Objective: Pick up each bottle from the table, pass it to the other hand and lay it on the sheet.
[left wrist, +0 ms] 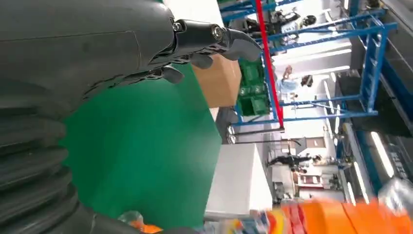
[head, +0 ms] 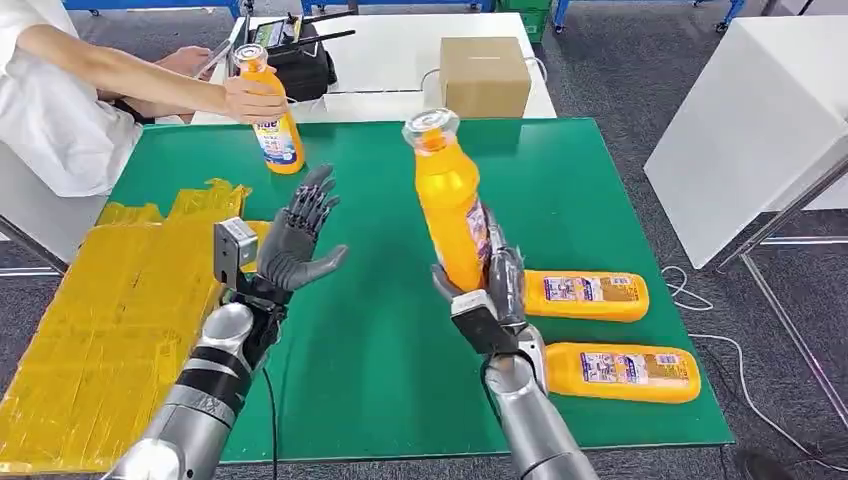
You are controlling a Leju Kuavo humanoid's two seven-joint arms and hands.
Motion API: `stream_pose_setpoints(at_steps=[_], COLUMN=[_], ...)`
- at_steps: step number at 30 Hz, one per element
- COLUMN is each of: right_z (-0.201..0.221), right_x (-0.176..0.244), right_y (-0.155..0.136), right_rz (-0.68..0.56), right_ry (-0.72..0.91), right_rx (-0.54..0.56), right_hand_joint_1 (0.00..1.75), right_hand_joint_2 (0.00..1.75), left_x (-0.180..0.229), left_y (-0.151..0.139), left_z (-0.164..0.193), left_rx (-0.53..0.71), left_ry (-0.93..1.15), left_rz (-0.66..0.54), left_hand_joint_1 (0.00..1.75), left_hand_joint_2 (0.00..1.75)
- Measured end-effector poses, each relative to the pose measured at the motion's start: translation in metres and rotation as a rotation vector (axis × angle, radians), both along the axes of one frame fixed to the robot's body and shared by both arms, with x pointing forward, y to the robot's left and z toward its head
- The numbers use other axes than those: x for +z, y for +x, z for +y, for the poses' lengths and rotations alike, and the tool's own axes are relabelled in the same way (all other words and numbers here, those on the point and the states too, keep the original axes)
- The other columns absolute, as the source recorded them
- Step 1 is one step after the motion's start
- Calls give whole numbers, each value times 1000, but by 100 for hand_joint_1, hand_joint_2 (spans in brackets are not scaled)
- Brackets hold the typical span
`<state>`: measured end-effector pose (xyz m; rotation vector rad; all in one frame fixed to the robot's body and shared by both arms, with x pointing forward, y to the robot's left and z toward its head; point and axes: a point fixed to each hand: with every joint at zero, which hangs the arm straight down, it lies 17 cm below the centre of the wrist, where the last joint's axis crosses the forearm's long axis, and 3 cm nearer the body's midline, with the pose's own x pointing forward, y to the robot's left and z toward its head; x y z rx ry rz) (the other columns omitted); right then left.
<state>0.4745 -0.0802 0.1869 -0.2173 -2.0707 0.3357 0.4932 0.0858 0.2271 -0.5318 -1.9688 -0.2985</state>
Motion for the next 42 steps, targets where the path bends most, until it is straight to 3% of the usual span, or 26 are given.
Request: stream_pose_setpoints(at_steps=[6, 21, 33, 42], right_z=[31, 58, 147, 177], right_x=[4, 9, 16, -6], right_y=[6, 9, -22, -40], right_rz=[10, -1, -36, 15], right_ry=[-71, -137, -266, -337], right_rx=[49, 96, 200, 275], right_hand_joint_1=[175, 175, 175, 175], right_hand_joint_2=[175, 175, 175, 175], left_x=[5, 12, 25, 9], left_y=[-7, -13, -8, -8], left_z=[-13, -24, -40, -32], left_rx=[-37, -70, -128, -149], left_ry=[2, -11, -73, -111], left_rz=[-18, -30, -17, 32], left_hand_joint_1=[0, 0, 0, 0], left_hand_joint_2=[175, 175, 175, 175])
